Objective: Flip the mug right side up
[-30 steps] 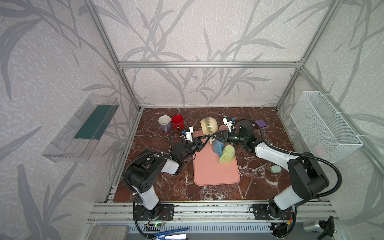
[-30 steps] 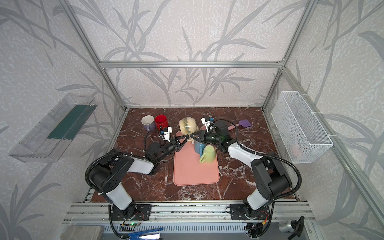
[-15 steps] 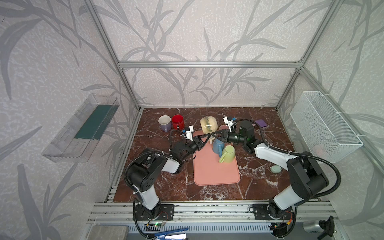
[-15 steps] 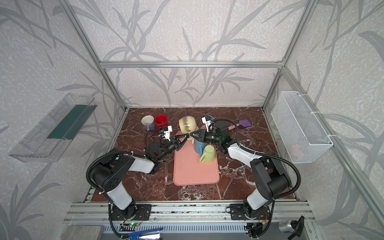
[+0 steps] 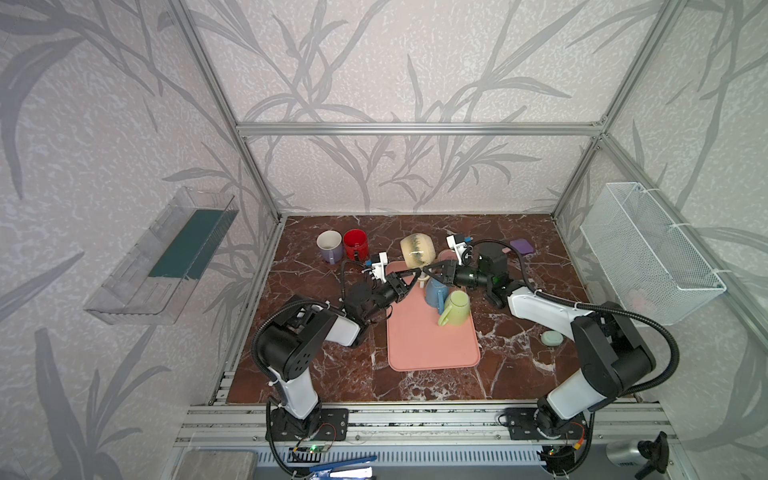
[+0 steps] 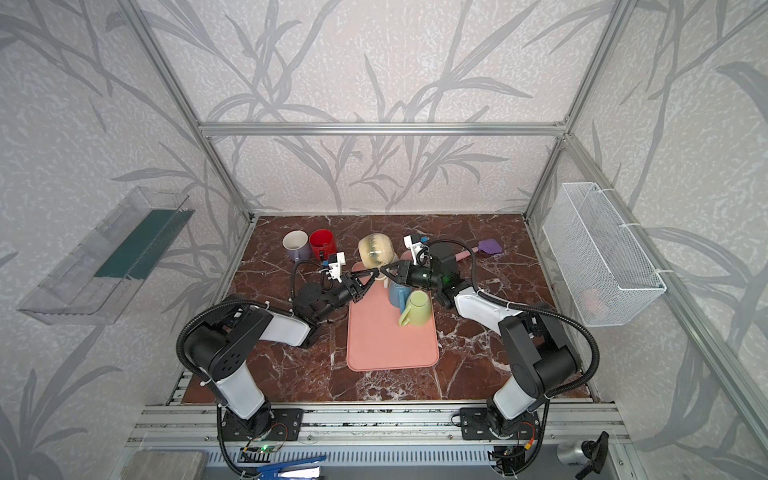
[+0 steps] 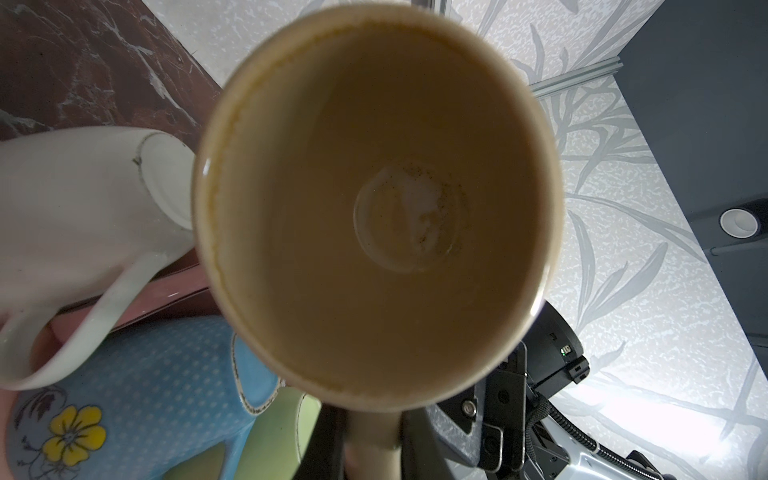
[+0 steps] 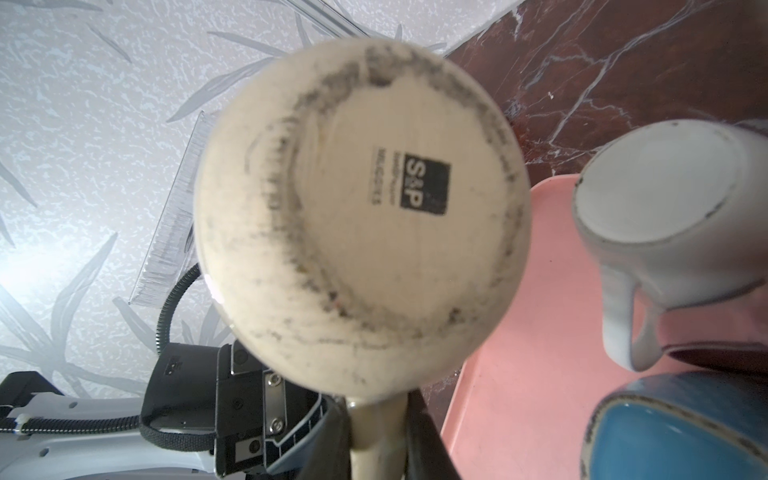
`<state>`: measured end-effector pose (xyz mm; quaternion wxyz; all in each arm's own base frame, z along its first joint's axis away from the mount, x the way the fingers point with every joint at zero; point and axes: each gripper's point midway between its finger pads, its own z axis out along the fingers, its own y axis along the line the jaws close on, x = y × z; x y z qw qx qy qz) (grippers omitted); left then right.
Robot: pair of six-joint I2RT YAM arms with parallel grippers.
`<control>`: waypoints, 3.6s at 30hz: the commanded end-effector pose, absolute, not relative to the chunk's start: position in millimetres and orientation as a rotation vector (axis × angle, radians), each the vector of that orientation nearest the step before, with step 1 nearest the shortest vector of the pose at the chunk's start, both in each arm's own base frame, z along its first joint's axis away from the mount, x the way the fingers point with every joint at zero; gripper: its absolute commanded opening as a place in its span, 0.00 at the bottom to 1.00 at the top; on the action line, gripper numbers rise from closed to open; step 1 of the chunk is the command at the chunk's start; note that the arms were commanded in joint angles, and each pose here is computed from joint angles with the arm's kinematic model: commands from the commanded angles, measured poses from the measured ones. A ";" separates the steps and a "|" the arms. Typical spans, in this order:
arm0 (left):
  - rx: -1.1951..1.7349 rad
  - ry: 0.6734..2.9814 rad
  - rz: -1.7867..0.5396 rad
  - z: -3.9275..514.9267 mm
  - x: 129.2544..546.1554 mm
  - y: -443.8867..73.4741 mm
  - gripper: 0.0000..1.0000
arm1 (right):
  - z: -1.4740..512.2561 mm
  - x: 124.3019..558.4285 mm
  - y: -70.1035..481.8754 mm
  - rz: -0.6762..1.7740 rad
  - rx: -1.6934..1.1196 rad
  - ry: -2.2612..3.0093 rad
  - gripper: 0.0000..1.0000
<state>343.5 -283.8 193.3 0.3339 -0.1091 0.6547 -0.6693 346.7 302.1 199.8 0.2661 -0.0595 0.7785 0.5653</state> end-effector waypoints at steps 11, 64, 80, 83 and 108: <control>-0.195 1.762 -1.780 189.9 336.4 -303.1 0.18 | 272.6 307.3 329.9 1.629 -0.476 1.864 0.00; -0.257 1.867 -1.550 181.3 335.3 -261.5 0.00 | 249.1 314.2 304.8 1.543 -0.407 1.955 0.54; -0.222 1.935 -1.315 215.0 343.5 -223.0 0.00 | 246.7 309.0 295.5 1.512 -0.418 1.958 0.55; -0.192 2.018 -1.171 219.8 344.2 -212.2 0.00 | 246.2 304.5 291.6 1.495 -0.421 1.961 0.55; 0.018 2.451 -0.276 230.3 420.9 -158.9 0.00 | 238.4 278.2 265.3 1.164 -0.447 2.058 0.73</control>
